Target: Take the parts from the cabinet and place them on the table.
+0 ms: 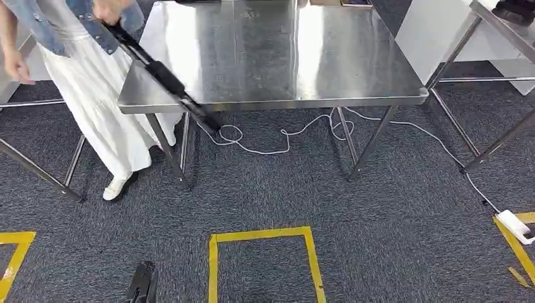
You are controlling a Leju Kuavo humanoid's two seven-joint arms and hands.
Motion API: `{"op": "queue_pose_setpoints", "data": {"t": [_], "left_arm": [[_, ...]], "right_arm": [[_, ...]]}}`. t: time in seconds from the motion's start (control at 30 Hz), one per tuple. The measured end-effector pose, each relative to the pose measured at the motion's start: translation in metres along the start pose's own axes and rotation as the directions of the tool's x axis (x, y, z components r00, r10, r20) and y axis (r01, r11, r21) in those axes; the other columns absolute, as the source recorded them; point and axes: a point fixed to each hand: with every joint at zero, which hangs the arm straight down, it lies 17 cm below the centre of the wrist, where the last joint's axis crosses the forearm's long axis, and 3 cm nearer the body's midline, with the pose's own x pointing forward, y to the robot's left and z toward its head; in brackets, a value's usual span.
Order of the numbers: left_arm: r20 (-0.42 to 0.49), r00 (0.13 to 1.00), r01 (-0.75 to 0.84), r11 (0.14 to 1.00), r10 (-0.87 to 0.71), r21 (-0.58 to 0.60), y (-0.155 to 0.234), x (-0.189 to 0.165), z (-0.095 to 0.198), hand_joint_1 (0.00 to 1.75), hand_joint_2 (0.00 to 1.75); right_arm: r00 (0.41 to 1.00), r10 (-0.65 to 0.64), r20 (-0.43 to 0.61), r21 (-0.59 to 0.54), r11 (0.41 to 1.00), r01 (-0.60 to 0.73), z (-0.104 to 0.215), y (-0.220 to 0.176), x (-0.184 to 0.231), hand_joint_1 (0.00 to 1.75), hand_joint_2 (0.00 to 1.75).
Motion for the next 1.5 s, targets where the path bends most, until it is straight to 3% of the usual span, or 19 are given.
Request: {"op": "queue_pose_setpoints", "data": {"t": [1.5], "left_arm": [[-0.024, 0.998, 0.052, 0.997, -0.054, -0.048, -0.010, -0.005, 0.001, 0.00, 0.00]], "right_arm": [[1.000, -0.020, -0.024, -0.027, 0.999, 0.019, -0.001, 0.000, -0.006, 0.00, 1.75]]}}
